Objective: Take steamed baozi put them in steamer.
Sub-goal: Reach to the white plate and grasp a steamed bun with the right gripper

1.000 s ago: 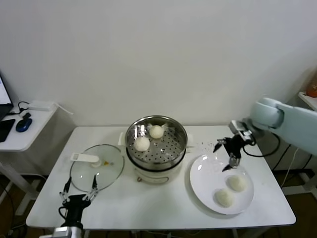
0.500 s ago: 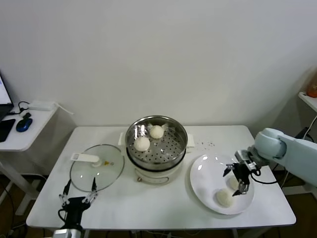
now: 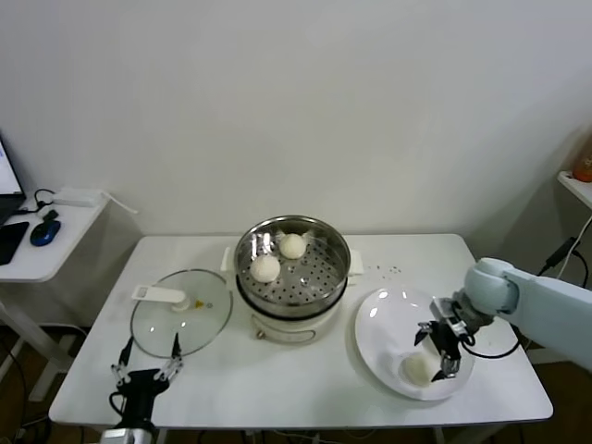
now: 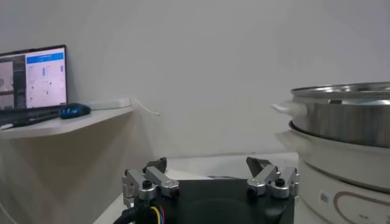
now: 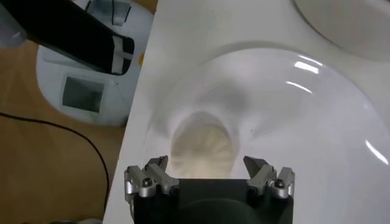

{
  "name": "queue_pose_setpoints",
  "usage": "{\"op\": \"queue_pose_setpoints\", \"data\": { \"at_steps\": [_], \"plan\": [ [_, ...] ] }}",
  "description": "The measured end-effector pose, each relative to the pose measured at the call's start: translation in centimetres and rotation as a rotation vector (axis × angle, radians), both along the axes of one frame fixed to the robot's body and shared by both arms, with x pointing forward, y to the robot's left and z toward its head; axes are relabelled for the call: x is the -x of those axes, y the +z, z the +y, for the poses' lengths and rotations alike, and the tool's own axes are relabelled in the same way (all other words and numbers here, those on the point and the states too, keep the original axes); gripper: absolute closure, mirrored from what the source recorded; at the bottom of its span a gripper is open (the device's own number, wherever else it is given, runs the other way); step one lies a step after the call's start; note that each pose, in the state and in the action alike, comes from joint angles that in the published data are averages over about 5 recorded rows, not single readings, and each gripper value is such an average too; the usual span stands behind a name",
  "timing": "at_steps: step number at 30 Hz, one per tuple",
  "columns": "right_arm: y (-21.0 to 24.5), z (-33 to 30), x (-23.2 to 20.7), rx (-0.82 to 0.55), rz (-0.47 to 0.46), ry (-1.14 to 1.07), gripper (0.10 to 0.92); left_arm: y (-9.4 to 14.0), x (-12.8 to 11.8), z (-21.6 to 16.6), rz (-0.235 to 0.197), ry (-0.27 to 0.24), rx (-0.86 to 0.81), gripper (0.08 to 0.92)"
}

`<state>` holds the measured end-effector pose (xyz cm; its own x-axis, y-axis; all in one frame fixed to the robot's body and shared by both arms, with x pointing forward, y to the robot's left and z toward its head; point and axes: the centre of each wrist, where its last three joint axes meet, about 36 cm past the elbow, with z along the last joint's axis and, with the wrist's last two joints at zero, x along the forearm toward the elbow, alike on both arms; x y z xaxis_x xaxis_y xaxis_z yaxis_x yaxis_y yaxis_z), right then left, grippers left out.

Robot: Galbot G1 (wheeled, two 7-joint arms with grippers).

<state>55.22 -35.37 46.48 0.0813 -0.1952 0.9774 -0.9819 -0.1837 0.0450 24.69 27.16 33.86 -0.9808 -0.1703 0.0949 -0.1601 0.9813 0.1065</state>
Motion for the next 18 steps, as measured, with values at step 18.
{"op": "queue_pose_setpoints", "data": {
  "at_steps": [18],
  "plan": [
    [-1.3,-0.2,0.0,0.017,0.017,-0.007,0.213,-0.2,-0.4,-0.1,-0.002,-0.001,0.005,0.177]
  ]
}}
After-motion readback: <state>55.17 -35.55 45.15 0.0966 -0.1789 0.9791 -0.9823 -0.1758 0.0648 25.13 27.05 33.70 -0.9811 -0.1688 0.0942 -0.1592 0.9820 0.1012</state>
